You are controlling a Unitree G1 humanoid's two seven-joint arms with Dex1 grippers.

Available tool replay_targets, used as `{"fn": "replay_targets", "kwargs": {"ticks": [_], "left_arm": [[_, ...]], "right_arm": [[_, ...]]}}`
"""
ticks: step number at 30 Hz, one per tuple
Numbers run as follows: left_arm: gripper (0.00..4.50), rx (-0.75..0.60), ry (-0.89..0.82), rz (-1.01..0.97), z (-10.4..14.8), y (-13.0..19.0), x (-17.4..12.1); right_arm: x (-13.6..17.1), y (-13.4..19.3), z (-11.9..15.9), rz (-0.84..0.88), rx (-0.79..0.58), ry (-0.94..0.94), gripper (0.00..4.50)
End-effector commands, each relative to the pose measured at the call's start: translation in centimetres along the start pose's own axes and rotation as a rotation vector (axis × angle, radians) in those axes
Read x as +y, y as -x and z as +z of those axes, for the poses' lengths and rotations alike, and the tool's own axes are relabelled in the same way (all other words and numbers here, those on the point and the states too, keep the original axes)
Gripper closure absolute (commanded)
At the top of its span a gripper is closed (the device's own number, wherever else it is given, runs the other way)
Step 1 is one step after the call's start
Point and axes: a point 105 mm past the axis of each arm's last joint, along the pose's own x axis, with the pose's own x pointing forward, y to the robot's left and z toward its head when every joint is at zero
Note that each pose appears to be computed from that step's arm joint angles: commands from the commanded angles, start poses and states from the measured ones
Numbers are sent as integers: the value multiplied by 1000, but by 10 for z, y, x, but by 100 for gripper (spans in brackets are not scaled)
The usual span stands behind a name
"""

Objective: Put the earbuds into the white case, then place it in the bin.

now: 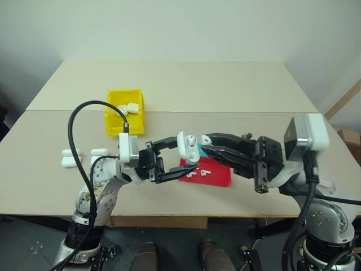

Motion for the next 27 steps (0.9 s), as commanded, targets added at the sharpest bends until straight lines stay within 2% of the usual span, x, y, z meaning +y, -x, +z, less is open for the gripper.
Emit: {"fn": "replay_targets", "kwargs": {"ticks": [1,27], "left_arm": [[175,-37,-42,-19,10,-4,1],[175,-43,-57,-27,11,-3,1]], "right_arm": [[7,-3,6,33,-23,33,375],[3,-10,-12,25,31,64,375]]}}
